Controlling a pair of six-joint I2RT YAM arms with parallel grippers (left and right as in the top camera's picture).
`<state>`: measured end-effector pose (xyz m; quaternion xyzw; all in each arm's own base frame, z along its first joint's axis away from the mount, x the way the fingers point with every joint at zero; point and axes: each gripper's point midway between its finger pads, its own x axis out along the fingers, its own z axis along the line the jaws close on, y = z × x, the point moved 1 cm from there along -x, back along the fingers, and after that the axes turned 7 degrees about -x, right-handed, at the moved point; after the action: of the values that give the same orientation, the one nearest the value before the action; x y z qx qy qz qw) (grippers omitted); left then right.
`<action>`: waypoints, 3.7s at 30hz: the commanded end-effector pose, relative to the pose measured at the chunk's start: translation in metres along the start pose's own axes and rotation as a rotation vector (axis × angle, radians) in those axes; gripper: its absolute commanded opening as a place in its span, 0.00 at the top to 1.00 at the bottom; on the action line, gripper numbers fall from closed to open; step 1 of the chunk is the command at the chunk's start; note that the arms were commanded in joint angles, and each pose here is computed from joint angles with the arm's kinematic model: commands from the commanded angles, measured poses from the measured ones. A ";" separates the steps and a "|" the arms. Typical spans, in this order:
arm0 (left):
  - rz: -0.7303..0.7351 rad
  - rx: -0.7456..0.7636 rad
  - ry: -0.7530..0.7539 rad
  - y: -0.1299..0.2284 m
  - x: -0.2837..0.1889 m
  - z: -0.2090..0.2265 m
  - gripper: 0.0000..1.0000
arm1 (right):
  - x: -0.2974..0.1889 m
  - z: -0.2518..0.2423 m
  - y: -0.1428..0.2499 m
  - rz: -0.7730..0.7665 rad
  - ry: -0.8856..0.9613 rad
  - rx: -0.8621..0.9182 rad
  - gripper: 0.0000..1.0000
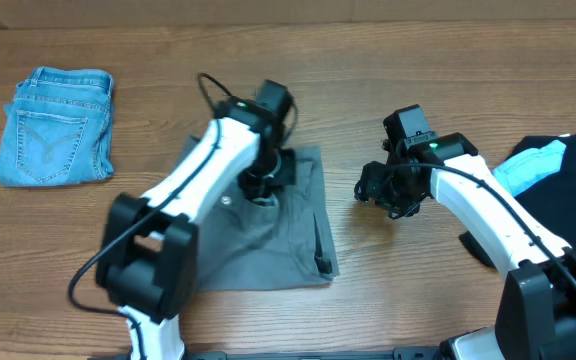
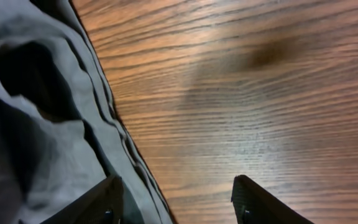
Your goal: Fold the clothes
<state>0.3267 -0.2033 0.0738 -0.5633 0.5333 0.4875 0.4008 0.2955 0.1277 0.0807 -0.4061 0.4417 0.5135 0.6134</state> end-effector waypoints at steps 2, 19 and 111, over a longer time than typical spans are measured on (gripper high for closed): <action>0.063 -0.025 0.068 0.019 0.018 -0.032 0.95 | 0.008 -0.010 0.003 -0.012 0.026 0.028 0.39; 0.112 0.019 0.122 0.030 0.007 -0.040 0.94 | 0.043 0.009 0.035 0.113 -0.195 -0.035 0.89; -0.203 0.138 -0.084 -0.016 -0.181 0.003 0.11 | 0.013 0.034 0.083 0.209 -0.152 -0.336 0.72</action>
<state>0.3482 -0.1661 0.2368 -0.5585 0.4984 0.4442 0.4923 0.1942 0.1705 0.0509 -0.3577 0.4233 0.6700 0.4939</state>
